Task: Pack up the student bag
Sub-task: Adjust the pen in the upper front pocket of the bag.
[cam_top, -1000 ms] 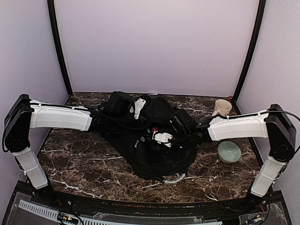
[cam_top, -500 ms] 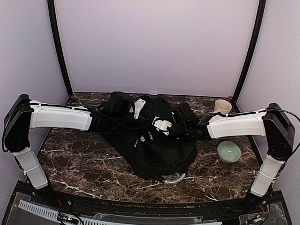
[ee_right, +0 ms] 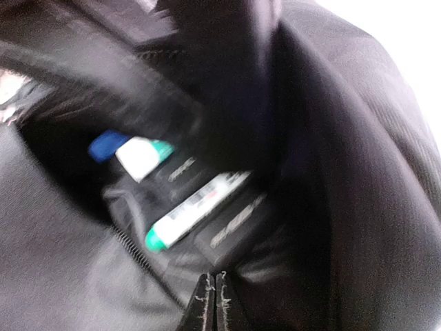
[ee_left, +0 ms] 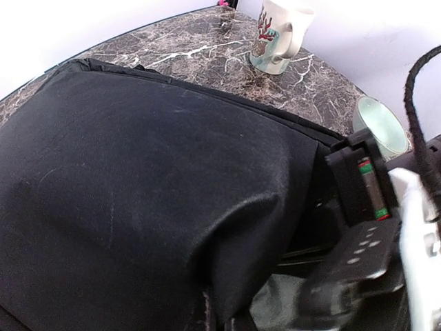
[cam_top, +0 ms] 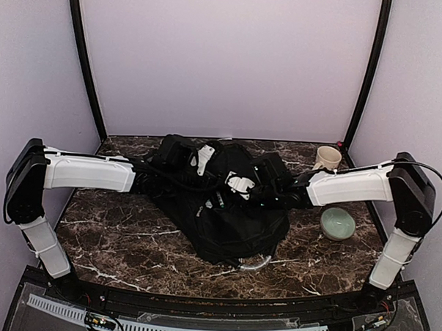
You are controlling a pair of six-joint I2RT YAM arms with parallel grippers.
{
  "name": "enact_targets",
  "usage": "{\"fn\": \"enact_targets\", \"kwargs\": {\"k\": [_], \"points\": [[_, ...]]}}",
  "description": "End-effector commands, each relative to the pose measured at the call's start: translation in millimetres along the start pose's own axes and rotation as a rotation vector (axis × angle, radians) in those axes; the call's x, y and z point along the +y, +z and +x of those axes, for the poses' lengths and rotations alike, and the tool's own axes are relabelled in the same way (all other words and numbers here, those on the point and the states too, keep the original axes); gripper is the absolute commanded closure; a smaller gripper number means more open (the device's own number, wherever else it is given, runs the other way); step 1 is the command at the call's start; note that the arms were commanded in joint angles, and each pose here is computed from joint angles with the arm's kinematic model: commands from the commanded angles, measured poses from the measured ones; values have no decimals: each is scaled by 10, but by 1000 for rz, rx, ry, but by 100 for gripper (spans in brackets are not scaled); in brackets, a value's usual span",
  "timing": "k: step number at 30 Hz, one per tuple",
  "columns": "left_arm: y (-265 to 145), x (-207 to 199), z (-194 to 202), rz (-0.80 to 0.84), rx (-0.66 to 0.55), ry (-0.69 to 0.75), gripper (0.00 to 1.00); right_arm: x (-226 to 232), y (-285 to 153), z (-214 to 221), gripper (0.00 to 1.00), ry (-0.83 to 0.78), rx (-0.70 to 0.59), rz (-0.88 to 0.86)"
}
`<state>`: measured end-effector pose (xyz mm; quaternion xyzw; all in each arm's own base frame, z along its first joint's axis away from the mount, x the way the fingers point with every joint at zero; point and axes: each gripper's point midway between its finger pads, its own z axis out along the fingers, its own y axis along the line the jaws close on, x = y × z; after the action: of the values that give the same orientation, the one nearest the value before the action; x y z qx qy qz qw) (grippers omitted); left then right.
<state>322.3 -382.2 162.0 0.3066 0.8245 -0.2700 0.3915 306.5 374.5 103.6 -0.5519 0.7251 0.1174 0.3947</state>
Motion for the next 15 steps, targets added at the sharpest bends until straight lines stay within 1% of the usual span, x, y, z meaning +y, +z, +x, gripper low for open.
{"fn": "enact_targets", "kwargs": {"k": [1, 3, 4, 5, 6, 7, 8, 9, 11, 14, 15], "points": [[-236, -242, -448, 76, -125, 61, 93, 84, -389, -109, 93, -7, -32, -76], [-230, -254, -424, 81, -129, 90, 84, 161, -507, -45, 87, -15, -12, -149], [-218, -244, -401, 76, -124, 107, 80, 193, -584, -21, 82, -22, -6, -183], [-197, -239, -368, 73, -113, 126, 76, 198, -685, -22, 75, -32, -7, -203], [-178, -233, -336, 69, -97, 144, 72, 241, -759, 35, 56, -40, 17, -235], [-163, -249, -308, 71, -79, 164, 67, 257, -823, 19, 8, -56, 11, -255], [-165, -299, -328, 81, -69, 186, 62, 284, -898, 74, 1, -62, 41, -275], [-168, -360, -321, 91, -53, 215, 57, 270, -963, 86, 1, -61, 51, -276], [-204, -451, -357, 92, -36, 262, 52, 209, -1110, 47, 0, -61, 44, -264], [-363, -486, -419, 95, -27, 230, 47, 29, -1307, -69, 0, -37, 4, -202], [-443, -472, -439, 83, -33, 201, 45, -83, -1365, -177, 0, -23, -20, -163]]}}
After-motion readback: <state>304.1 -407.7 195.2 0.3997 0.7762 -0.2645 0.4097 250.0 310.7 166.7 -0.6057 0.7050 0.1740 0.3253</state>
